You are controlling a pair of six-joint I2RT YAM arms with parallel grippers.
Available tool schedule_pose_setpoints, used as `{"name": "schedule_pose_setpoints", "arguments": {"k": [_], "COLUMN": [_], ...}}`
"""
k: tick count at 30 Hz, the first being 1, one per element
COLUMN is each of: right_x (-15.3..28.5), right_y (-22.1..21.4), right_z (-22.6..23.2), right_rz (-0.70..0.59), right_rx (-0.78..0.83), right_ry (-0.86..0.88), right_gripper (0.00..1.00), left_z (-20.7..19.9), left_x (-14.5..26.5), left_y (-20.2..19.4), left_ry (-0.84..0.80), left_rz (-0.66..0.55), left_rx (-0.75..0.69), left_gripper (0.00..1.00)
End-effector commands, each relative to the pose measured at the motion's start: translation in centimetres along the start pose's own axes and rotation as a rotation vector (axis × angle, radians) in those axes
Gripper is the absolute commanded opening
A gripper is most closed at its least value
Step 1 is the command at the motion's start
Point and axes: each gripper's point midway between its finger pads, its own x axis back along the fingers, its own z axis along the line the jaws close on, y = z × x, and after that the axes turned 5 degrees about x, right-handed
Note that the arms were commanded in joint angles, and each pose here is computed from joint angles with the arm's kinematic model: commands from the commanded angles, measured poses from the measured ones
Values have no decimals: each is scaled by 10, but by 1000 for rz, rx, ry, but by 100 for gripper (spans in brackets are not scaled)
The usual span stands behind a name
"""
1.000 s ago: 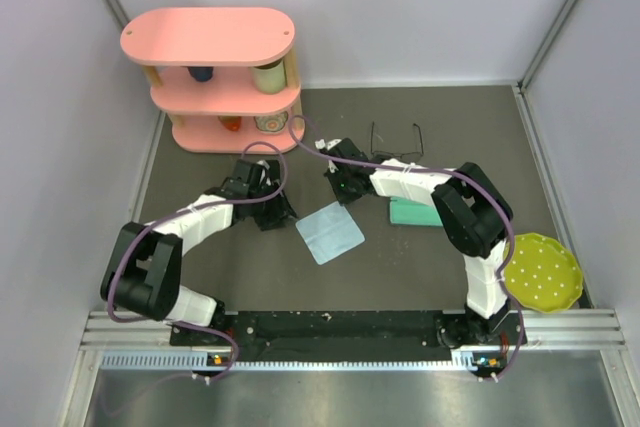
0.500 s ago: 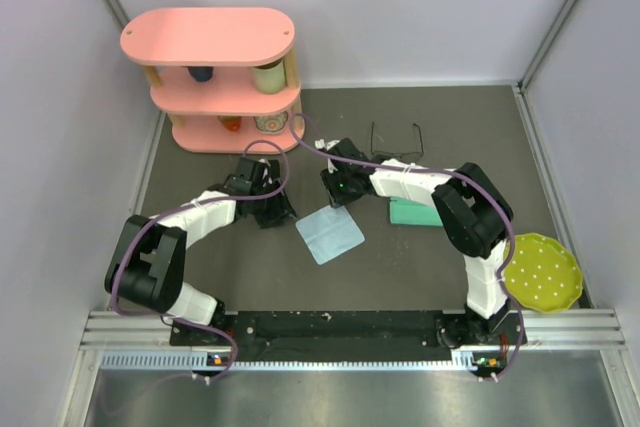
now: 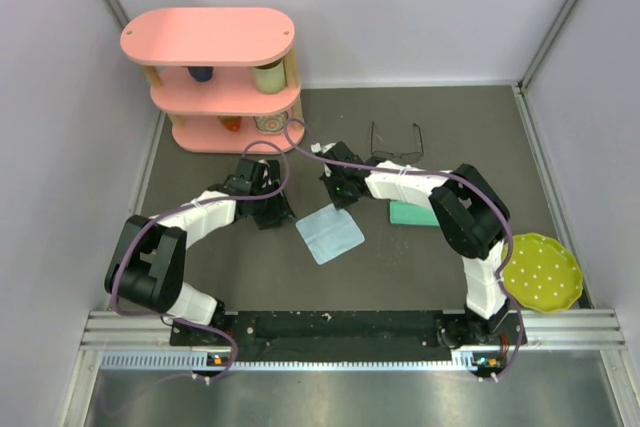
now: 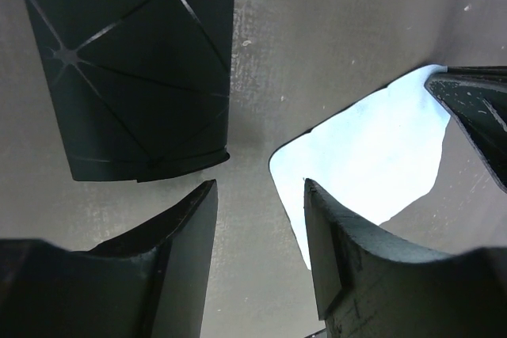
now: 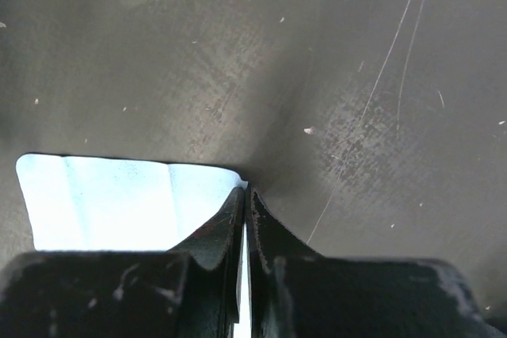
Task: Organize the sunglasses
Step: Pick up the glasses cleaning cloth from the center of the board.
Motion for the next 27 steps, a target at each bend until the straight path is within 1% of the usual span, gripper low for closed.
{"name": "schedule_pose_setpoints", "arguments": {"k": [1,6,14,21,27], "right_x": [0,12,25,19,17], "right_y": [4,11,3,0,-1], "right_z": [-6,-29,-43,-40,-36], "right_rz": [1,-44,-67,-55,-45], "right_rx": [-15,-75,-188,-239,-252], "right_ry": [-80,-210,-277,-259,-236], "right_gripper": [0,0,0,0,0], "left_z": [-26,-36,-60,-63,-56], "left_x": [7,0,-14,-35,-43], "left_y": [11,8,20,30,16], "left_ry": [-103,-144,-157,-71,-16], "left_rz": [-28,-2,-19,-15,52], "left_rx": [-54,-75,-107,-98,-110], "left_gripper": [52,51,50,46,43]}}
